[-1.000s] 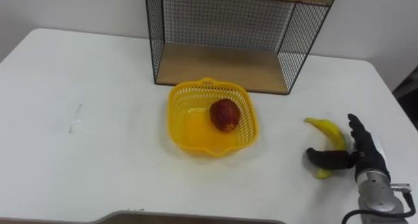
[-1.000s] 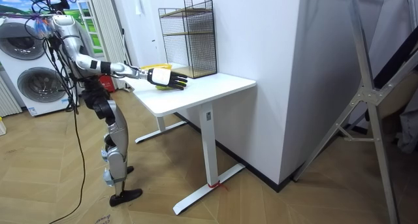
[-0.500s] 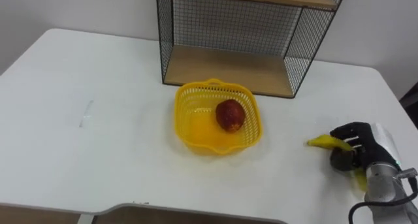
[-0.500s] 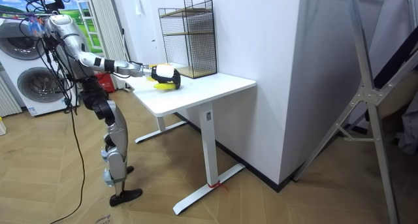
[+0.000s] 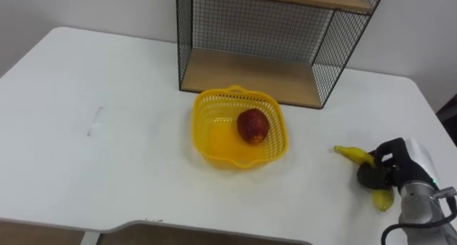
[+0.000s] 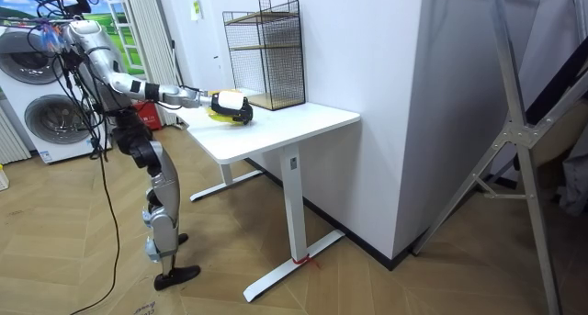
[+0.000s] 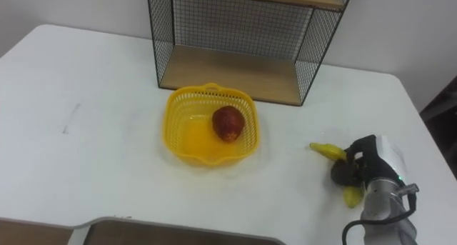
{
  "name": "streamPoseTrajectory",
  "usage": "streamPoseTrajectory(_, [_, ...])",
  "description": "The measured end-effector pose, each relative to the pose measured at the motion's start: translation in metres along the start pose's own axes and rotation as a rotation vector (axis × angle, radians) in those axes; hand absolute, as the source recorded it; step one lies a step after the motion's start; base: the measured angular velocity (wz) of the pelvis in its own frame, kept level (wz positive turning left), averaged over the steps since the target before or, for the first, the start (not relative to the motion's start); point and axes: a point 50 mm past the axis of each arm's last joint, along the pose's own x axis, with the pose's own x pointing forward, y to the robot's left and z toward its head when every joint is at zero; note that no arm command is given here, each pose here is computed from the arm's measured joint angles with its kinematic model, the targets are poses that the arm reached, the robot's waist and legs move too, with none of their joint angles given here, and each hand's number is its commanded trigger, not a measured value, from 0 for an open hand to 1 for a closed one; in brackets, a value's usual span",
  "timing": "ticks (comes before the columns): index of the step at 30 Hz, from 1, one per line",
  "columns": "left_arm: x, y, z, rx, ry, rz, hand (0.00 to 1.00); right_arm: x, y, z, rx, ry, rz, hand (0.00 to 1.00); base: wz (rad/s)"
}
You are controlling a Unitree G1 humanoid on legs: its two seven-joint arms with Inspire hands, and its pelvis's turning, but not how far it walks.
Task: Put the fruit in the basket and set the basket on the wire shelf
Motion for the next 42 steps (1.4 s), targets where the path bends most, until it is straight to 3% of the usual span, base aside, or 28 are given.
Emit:
streamPoseTrajectory(5, [0.0, -0.002, 0.001, -0.002, -0.014, -0.005, 0.0, -0.004, -0.003, 0.029, 0.054, -0.097, -0.034, 1.0, -0.16])
streamPoseTrajectory(14, [-0.001, -0.011, 0.001, 0.003, -0.016, -0.028, 0.0, -0.029, -0.052, 0.095, 0.167, -0.41, -0.293, 1.0, -0.01])
streamPoseTrajectory(24, [0.0, -0.014, -0.001, 0.008, -0.018, -0.041, 0.0, -0.045, -0.066, 0.118, 0.216, -0.537, -0.378, 1.0, 0.0])
streamPoseTrajectory(30, [0.001, -0.017, 0.008, 0.026, -0.04, -0.053, 0.0, -0.059, -0.059, 0.141, 0.212, -0.651, -0.33, 1.0, -0.01])
streamPoseTrajectory(42, [0.003, -0.013, 0.024, 0.08, -0.082, -0.047, 0.0, -0.073, -0.011, 0.164, 0.123, -0.761, -0.007, 1.0, 0.01])
